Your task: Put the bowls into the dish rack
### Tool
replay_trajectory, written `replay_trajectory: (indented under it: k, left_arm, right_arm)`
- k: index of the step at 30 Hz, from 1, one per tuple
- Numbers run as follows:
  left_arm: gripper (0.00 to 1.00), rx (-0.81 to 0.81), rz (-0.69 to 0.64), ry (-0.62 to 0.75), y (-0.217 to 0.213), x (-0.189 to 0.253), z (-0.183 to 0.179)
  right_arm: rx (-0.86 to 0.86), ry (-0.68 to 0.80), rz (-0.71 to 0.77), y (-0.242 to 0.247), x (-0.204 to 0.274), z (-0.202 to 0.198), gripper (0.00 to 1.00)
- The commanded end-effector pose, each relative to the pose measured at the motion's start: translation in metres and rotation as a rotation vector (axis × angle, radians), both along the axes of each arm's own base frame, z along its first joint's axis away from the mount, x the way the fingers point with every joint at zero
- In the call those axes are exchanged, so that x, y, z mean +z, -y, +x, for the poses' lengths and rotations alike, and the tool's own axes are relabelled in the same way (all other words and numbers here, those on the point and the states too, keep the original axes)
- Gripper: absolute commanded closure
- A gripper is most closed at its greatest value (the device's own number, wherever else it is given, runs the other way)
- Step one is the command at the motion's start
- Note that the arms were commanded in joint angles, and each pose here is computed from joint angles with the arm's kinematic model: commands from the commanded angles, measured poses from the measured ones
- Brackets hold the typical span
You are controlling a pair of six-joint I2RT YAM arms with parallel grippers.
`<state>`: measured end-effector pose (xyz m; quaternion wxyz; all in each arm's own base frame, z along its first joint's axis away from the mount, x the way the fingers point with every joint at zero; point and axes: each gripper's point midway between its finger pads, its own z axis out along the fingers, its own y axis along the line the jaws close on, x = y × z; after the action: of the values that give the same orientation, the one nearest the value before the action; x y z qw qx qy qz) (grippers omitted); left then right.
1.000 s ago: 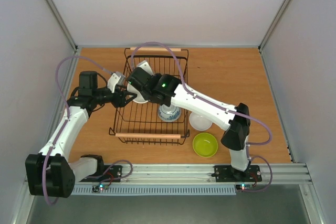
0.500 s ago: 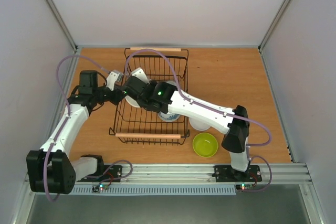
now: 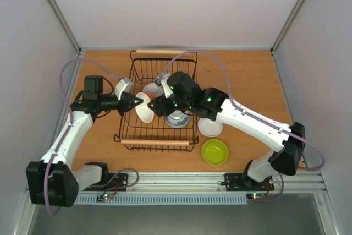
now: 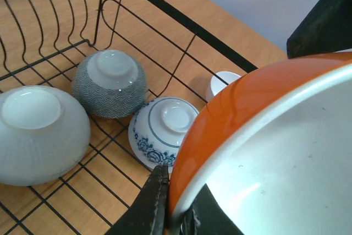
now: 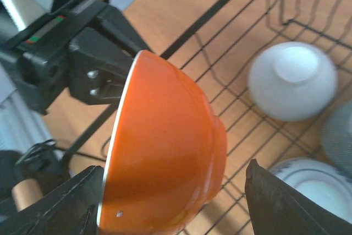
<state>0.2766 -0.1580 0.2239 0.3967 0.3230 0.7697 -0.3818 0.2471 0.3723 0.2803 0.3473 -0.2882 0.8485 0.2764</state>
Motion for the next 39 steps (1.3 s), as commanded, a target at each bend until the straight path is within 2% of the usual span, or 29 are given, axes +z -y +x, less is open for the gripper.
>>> replay_trajectory:
  k: [1, 9, 18, 27, 29, 30, 31, 33, 34, 36, 37, 38, 39]
  left_arm:
    - [0.99, -0.106, -0.064, 0.045, 0.005, 0.019, -0.016]
    - [1.0, -0.185, -0.131, 0.037, 0.006, 0.029, -0.028]
    - [0.99, -0.137, -0.15, 0.055, -0.006, 0.033, -0.02]
    - [1.0, -0.164, -0.179, 0.034, -0.004, 0.038, -0.026]
    - [0.99, -0.172, -0.183, 0.031, -0.004, 0.038, -0.027]
    - [0.99, -0.174, -0.184, 0.028, -0.004, 0.037, -0.027]
    - [0.99, -0.178, -0.184, 0.026, -0.003, 0.037, -0.027]
    - [1.0, -0.172, -0.175, 0.029, -0.004, 0.036, -0.026]
    - [1.0, -0.168, -0.168, 0.032, -0.004, 0.035, -0.025]
    - [0.98, -0.139, -0.145, 0.056, -0.007, 0.034, -0.018]
    - [0.92, -0.116, -0.134, 0.059, -0.008, 0.033, -0.014]
    - [0.81, -0.088, -0.116, 0.077, -0.011, 0.032, -0.01]
    - [0.63, -0.048, -0.102, 0.076, -0.013, 0.031, -0.005]
  right_arm:
    - [0.119, -0.112, 0.094, -0.009, 0.002, -0.023, 0.29]
    - [0.114, -0.167, 0.115, -0.009, -0.019, -0.025, 0.23]
    - [0.112, -0.237, 0.169, -0.014, -0.041, -0.03, 0.2]
    - [0.242, -0.295, 0.331, -0.03, -0.032, -0.041, 0.23]
    - [0.272, -0.285, 0.35, -0.031, -0.028, -0.044, 0.32]
    - [0.283, -0.276, 0.359, -0.031, -0.025, -0.045, 0.4]
    - [0.287, -0.267, 0.363, -0.03, -0.023, -0.046, 0.52]
    - [0.284, -0.248, 0.361, -0.027, -0.02, -0.046, 0.84]
    - [0.265, -0.239, 0.354, -0.025, -0.019, -0.044, 0.96]
    - [0.239, -0.199, 0.321, -0.018, -0.02, -0.039, 0.99]
    - [0.215, -0.176, 0.3, -0.014, -0.021, -0.035, 0.99]
    - [0.196, -0.158, 0.278, -0.011, -0.022, -0.032, 0.99]
    - [0.171, -0.142, 0.248, -0.006, -0.024, -0.028, 0.99]
